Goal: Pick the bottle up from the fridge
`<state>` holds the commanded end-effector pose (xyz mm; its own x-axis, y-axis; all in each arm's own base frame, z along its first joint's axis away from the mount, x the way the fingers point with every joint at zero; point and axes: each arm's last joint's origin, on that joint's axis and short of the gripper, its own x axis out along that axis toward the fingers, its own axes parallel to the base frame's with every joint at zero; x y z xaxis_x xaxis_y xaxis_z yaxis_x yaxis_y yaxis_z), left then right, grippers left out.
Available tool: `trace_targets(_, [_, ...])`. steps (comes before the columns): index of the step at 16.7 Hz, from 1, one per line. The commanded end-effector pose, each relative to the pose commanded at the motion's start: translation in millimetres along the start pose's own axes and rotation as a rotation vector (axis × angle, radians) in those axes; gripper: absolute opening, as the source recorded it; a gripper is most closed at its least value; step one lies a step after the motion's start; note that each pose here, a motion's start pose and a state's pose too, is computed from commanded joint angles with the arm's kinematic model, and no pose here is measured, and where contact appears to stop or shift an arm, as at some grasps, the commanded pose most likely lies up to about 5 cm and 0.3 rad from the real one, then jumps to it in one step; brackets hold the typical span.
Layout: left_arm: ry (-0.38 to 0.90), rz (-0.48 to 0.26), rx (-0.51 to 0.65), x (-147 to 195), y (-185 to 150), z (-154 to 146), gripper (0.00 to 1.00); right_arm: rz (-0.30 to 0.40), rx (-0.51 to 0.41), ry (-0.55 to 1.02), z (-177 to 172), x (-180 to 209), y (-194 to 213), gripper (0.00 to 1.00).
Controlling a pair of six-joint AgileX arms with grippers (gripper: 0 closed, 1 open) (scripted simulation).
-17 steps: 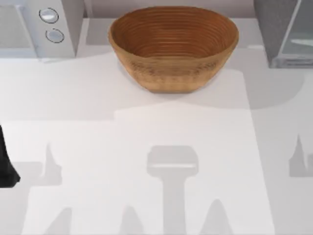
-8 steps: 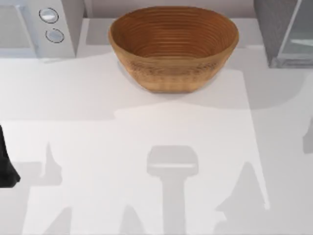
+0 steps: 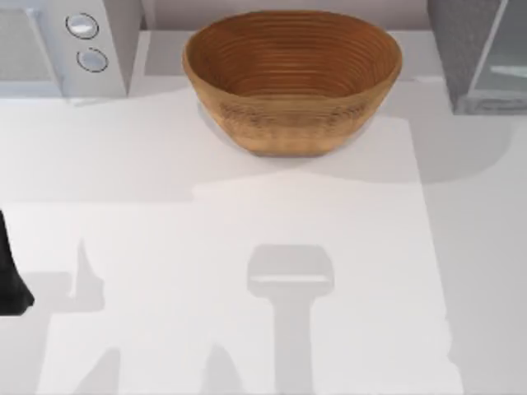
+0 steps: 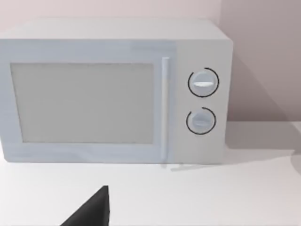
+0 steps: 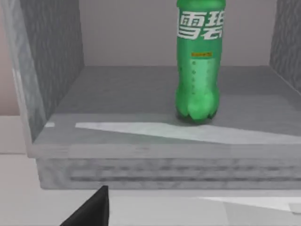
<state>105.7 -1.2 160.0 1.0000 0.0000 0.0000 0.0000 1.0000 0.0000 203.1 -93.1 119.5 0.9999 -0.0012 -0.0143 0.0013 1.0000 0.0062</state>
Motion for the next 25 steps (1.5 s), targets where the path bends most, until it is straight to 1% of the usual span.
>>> trace_targets(3, [0.0,0.0,0.0,0.0,0.0,0.0,1.0,0.001,-0.005,-0.011,-8.3,1.6,-7.8,1.0])
trace_targets(10, [0.0,0.0,0.0,0.0,0.0,0.0,1.0,0.004,-0.004,-0.01,-9.9,1.9,-8.0,1.0])
trace_targets(13, [0.0,0.0,0.0,0.0,0.0,0.0,1.0,0.002,-0.003,0.001,-12.7,18.6,-12.7,1.0])
trace_targets(16, [0.0,0.0,0.0,0.0,0.0,0.0,1.0,-0.002,-0.008,0.004,-14.2,58.5,-21.8,1.0])
trace_targets(20, [0.0,0.0,0.0,0.0,0.0,0.0,1.0,-0.005,-0.022,-0.025,-5.6,136.9,-30.2,1.0])
trace_targets(23, [0.0,0.0,0.0,0.0,0.0,0.0,1.0,-0.007,-0.021,-0.026,-0.1,185.9,-24.7,1.0])
trace_targets(25, [0.0,0.0,0.0,0.0,0.0,0.0,1.0,-0.007,-0.017,-0.016,1.5,206.1,-18.3,1.0])
